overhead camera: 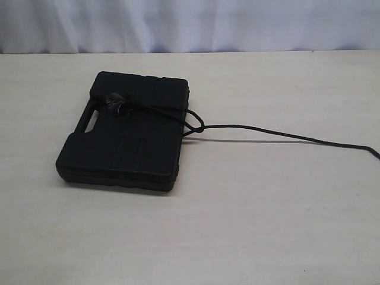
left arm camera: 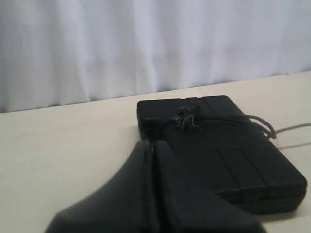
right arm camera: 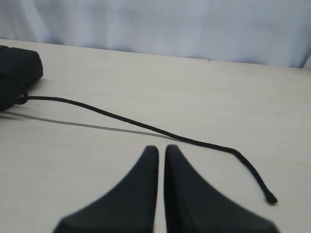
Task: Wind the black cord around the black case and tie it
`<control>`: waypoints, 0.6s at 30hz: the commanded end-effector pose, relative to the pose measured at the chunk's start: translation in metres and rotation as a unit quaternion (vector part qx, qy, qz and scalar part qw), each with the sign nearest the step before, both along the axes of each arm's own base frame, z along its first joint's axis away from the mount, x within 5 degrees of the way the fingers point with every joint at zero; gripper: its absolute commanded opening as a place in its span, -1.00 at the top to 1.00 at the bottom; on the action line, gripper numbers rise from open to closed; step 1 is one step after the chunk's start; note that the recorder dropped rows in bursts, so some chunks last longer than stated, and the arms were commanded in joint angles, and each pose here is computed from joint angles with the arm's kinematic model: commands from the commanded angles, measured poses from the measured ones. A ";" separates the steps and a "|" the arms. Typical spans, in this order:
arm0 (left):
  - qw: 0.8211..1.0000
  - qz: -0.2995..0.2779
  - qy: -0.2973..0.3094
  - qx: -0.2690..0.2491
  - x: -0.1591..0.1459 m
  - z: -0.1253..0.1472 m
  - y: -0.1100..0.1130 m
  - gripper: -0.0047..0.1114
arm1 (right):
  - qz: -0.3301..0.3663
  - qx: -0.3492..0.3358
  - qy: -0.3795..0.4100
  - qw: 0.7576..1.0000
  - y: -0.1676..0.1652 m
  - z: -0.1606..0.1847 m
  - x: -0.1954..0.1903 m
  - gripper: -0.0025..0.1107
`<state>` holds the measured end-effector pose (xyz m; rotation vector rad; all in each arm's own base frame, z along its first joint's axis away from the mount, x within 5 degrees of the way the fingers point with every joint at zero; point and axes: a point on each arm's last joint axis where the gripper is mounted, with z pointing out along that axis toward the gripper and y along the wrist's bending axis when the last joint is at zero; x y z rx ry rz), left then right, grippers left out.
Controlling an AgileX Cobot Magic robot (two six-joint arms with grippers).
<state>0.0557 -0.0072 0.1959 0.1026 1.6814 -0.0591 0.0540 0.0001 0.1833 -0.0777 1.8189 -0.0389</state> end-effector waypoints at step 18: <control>0.996 0.068 0.054 0.014 -0.001 -0.011 0.010 0.92 | 0.000 -0.001 -0.001 1.000 0.000 0.000 0.000 0.88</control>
